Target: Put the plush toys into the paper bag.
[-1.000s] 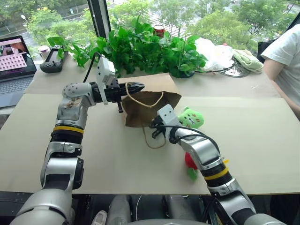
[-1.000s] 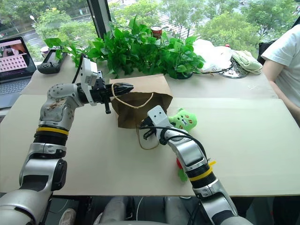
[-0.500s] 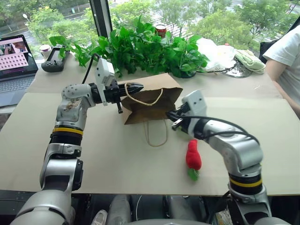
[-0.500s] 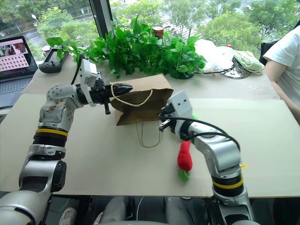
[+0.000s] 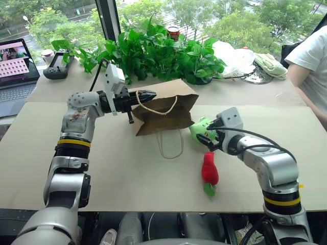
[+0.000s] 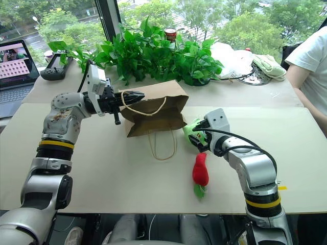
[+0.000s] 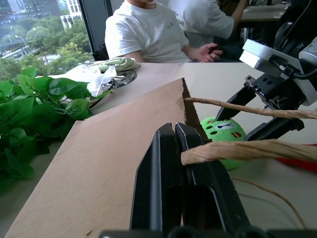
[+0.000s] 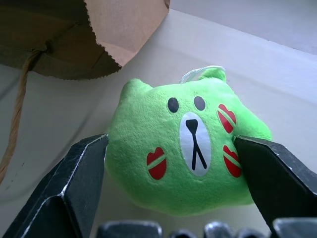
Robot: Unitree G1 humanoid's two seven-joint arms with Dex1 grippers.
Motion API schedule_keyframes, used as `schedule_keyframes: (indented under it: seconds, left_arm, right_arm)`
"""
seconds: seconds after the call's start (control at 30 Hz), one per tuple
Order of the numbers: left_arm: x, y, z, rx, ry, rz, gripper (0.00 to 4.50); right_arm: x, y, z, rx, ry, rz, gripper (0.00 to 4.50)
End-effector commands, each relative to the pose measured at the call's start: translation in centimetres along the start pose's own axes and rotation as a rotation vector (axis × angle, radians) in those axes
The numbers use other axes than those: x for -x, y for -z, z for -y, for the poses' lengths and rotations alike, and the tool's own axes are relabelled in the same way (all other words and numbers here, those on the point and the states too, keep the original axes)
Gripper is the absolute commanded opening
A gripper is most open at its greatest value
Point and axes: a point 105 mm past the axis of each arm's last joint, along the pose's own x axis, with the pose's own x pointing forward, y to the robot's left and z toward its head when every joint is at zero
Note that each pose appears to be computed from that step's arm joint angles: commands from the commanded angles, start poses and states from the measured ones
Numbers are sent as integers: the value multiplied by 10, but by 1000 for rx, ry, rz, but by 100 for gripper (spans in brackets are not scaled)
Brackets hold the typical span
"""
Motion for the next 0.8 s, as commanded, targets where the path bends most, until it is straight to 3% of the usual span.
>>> schedule_keyframes:
  seconds: [0.03,0.13,0.33,0.67,0.8]
  left_arm:
    - [0,-14,-1,-37,-2,33,0]
    - [1,-14,-2,-37,-4,32,0]
    - [1,-15,-2,-39,-7,31,0]
    - [-1,-15,-3,-40,-5,30,0]
    - [0,-15,-3,-39,-3,29,0]
  right_arm:
    - [-5,0,-4,22,-4,-5,449]
    - [-6,0,-5,40,-2,-6,382]
    - [-4,2,-3,49,8,-9,185]
    - [10,-12,10,64,46,69,185]
    - [35,-32,8,98,-10,152,185]
